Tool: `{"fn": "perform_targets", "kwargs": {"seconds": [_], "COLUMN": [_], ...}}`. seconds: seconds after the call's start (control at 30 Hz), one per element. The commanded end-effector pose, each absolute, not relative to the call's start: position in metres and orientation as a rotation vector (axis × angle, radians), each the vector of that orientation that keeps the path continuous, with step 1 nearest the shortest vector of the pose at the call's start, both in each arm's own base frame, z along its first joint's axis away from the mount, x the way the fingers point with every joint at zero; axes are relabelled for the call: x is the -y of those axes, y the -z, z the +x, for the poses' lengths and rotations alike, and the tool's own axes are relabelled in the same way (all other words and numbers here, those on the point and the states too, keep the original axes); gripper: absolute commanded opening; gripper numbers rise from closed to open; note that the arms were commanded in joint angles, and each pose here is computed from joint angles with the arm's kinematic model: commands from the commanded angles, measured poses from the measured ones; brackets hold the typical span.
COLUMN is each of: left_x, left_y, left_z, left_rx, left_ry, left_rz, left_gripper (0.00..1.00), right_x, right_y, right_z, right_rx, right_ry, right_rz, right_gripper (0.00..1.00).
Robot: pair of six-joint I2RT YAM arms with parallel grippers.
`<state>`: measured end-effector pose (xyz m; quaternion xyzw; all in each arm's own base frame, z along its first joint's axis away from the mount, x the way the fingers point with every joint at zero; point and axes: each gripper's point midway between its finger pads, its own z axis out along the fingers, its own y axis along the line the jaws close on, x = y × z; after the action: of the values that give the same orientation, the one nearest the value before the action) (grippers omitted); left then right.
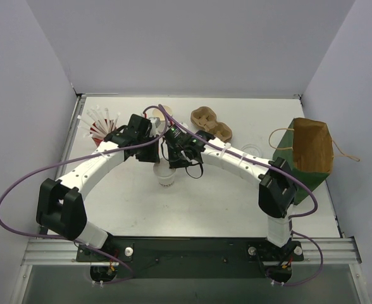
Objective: Pack the takeout coffee
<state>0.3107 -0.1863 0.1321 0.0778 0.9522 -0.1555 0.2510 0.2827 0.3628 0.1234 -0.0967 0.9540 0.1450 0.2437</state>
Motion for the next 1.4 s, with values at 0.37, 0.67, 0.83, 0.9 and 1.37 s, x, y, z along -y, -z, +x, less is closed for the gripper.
{"fn": "perform_targets", "kwargs": {"seconds": [0.37,0.67,0.83,0.9,1.37], "left_x": [0.183,0.188,0.188,0.187,0.177], "left_y": [-0.138,-0.149,-0.151,-0.154,-0.187], "left_z": [0.280,0.266,0.263,0.263,0.285], "left_rx": [-2.596,-2.572,-2.566,-2.558,-2.504], "left_ry": [0.447,0.484,0.491,0.481,0.409], "left_rz": [0.202,0.189,0.177,0.168,0.175], "left_gripper": [0.32,0.32,0.32,0.32,0.33], "right_x": [-0.360,-0.385,-0.388,-0.389,-0.349], "right_y": [-0.123,-0.127,-0.133,-0.139,-0.178], "right_z": [0.295,0.305,0.307,0.308,0.314], "right_rx": [-2.569,-2.495,-2.450,-2.437,-2.484], "right_ry": [-0.334,-0.469,-0.476,-0.484,-0.394], "right_rz": [-0.364,-0.544,-0.620,-0.628,-0.338], "right_gripper": [0.17,0.19,0.26,0.29,0.32]}}
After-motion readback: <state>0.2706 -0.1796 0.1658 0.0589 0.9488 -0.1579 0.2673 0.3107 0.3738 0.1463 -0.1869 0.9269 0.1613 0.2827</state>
